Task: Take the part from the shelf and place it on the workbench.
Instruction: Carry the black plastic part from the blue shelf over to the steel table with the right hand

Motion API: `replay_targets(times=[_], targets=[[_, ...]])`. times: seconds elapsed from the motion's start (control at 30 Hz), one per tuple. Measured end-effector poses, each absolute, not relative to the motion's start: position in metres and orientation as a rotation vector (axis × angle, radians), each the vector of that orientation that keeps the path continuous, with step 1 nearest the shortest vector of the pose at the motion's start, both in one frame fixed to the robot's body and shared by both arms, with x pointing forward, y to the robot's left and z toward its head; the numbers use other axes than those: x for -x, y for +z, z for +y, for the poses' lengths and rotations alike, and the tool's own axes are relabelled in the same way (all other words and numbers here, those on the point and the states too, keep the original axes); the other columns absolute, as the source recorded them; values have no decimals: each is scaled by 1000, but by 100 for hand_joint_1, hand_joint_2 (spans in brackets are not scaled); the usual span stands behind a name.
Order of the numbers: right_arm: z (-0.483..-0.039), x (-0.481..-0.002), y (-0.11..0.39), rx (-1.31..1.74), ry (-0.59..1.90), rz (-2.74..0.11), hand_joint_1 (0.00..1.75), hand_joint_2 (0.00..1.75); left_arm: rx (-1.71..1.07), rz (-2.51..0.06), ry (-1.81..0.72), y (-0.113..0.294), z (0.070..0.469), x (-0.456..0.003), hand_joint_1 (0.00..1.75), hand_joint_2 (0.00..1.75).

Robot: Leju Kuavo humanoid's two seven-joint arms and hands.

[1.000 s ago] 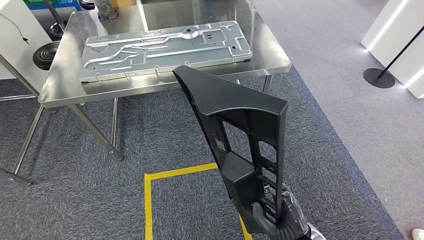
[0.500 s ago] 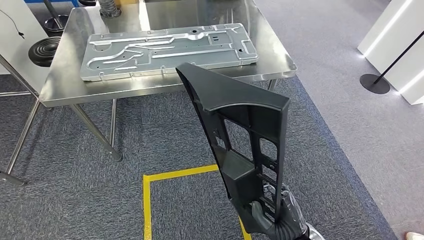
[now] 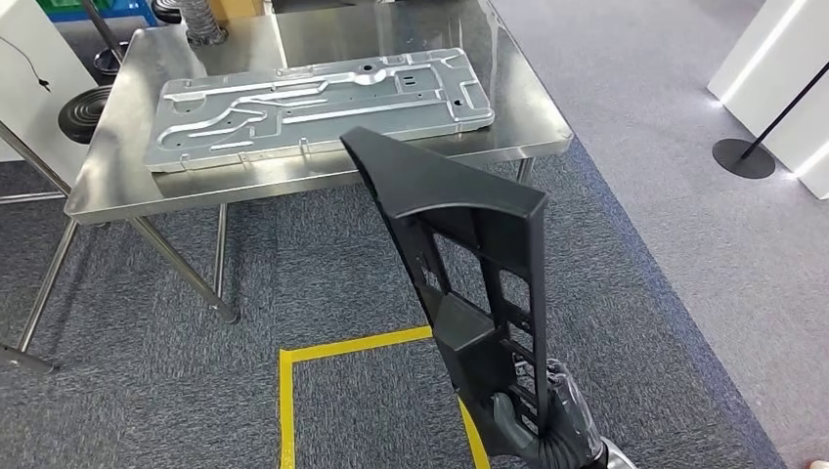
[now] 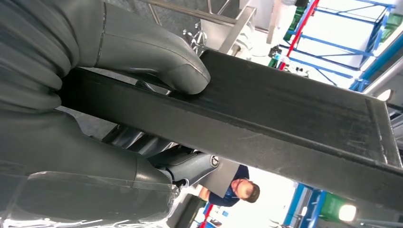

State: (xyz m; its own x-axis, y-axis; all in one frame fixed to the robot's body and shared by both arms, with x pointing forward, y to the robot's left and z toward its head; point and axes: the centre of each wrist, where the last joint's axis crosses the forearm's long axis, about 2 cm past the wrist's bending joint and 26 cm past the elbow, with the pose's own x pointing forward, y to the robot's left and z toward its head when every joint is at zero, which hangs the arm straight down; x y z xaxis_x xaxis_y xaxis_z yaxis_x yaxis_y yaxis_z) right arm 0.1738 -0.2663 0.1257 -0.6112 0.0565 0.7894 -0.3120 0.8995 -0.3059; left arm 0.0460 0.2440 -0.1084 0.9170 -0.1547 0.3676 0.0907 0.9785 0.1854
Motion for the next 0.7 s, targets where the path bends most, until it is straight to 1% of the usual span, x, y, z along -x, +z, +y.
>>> replay_targets(times=[0.27, 0.53, 0.7], targets=[[-270, -171, 135, -132, 528, -2193, 175, 175, -161, -392, -144, -108, 243, -50, 0, 175], [-285, -166, 138, -78, 538, -2187, 175, 175, -153, -391, -155, -107, 237, -56, 0, 175], [-295, -172, 141, -74, 549, -2192, 175, 175, -148, -393, -153, -105, 232, -61, 0, 175]])
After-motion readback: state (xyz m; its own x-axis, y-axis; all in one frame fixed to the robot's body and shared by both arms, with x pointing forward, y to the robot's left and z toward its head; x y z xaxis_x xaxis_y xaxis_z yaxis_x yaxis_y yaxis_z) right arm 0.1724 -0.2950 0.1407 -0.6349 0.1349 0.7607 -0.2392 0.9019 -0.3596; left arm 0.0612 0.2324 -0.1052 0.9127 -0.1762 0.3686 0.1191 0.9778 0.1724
